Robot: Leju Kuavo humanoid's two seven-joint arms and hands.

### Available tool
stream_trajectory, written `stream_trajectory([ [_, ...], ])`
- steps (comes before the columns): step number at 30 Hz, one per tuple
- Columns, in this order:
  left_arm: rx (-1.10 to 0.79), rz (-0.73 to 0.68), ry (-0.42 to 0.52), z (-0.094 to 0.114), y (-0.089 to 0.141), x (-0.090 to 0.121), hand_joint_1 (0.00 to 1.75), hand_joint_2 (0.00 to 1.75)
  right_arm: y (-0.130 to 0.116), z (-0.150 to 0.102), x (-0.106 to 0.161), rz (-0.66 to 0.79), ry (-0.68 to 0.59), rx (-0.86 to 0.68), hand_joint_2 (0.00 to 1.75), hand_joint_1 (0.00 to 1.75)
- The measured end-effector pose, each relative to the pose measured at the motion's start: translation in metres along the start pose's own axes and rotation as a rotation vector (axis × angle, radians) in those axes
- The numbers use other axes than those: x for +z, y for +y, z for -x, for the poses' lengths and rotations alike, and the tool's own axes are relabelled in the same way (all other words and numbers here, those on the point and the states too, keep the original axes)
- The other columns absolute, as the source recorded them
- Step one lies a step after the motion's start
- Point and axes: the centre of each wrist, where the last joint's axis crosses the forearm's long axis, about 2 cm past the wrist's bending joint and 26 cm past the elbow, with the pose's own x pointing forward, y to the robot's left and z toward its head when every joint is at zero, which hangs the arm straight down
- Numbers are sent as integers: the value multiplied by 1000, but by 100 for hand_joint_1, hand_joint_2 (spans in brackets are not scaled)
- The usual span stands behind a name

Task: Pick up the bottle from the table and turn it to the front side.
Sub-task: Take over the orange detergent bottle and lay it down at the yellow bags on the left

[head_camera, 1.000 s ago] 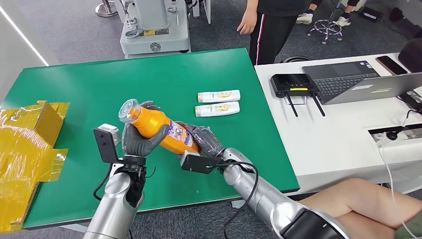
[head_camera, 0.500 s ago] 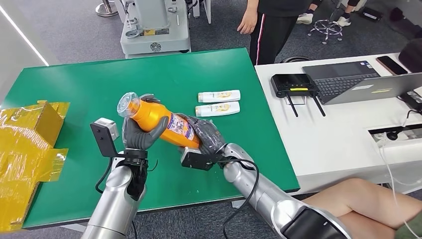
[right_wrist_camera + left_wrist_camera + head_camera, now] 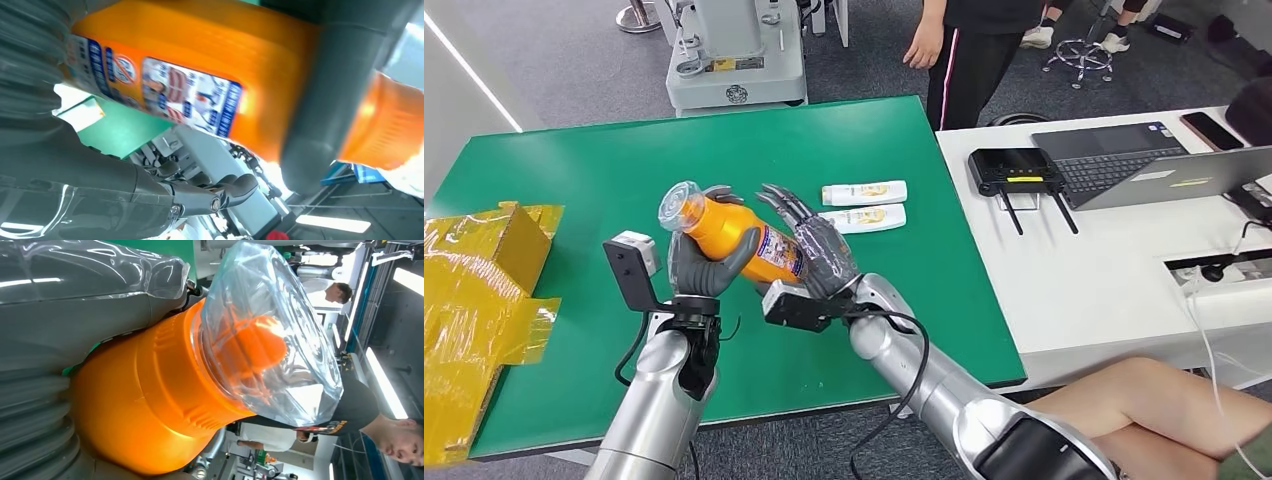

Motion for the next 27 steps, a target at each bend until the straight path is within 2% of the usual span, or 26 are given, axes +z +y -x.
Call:
stream_trajectory([
  [10, -12, -29, 30, 4, 4, 8, 175, 175, -7, -22, -17, 67, -89, -24, 175, 0],
  [20, -60, -90, 4, -1, 21, 8, 175, 175, -10, -48, -14, 152, -170, -92, 175, 0],
  [24, -90, -112, -24, -8, 28, 4, 175, 175, -12, -57, -13, 177, -205, -115, 175, 0],
  [27, -125, -132, -68, -25, 39, -11, 175, 175, -12, -60, -11, 189, -216, -144, 175, 0],
])
